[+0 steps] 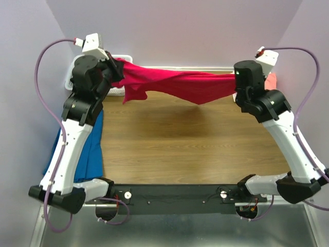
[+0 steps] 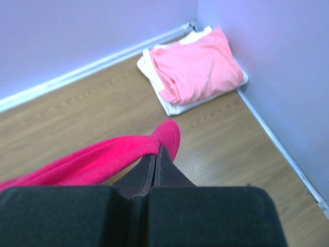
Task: Fold and stack the t-shirts
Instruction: Flatten out the tshirt
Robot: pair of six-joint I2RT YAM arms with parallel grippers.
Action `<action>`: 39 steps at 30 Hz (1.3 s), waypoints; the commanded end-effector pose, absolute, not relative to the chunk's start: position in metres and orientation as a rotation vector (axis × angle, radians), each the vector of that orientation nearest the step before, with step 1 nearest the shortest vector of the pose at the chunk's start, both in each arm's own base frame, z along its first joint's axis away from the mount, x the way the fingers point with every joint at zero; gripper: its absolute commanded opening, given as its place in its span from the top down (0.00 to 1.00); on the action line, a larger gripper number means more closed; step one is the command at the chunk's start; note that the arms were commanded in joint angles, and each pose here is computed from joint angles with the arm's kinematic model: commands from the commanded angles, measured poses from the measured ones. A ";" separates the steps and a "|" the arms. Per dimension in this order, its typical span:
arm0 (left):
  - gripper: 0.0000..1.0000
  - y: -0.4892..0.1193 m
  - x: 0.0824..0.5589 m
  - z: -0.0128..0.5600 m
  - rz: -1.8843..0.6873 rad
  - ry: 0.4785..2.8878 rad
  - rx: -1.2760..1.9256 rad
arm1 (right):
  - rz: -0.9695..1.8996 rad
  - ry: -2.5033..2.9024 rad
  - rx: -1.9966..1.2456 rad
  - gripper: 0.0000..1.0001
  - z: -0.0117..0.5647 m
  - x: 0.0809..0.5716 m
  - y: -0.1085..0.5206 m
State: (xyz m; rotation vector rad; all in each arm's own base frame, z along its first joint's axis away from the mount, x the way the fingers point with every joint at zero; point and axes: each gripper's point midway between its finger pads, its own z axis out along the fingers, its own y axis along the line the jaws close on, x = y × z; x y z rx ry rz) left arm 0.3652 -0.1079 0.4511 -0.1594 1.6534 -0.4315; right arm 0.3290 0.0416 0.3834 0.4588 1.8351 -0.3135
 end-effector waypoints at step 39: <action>0.87 -0.210 0.515 0.160 -0.181 2.195 0.048 | -0.729 2.048 0.667 0.99 0.134 0.478 -0.051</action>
